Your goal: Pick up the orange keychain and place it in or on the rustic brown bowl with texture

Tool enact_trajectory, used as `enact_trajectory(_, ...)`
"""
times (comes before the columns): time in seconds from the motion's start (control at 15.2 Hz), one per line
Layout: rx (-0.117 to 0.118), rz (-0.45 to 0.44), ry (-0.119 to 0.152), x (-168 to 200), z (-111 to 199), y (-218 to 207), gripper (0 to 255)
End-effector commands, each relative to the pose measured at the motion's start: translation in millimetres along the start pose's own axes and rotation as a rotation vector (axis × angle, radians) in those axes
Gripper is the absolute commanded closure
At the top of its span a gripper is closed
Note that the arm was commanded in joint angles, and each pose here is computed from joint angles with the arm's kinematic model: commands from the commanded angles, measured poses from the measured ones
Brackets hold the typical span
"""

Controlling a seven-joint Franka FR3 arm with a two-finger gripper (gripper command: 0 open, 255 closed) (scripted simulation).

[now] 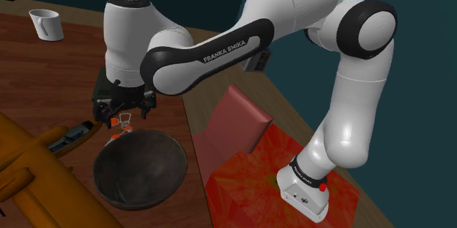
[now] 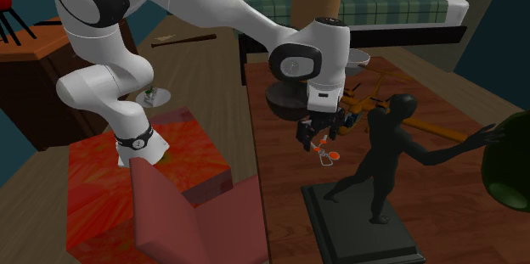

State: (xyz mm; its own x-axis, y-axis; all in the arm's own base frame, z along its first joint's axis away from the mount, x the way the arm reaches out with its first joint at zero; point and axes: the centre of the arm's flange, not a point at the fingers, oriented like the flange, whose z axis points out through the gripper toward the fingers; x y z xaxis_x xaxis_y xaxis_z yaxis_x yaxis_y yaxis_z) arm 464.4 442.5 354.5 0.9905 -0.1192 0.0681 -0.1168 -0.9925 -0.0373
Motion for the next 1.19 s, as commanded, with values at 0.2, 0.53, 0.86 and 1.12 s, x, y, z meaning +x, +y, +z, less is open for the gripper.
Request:
enact_trajectory(0.2,0.001,-0.002,-0.001,-2.0,20.2,-0.5,0)
enact_trajectory(0.53,0.001,-0.002,-0.001,-1.9,20.2,-0.5,0)
enact_trajectory(0.86,0.001,-0.002,-0.001,-2.4,20.4,0.2,255)
enact_trajectory(1.12,0.001,-0.002,-0.001,-4.8,18.2,2.0,255)
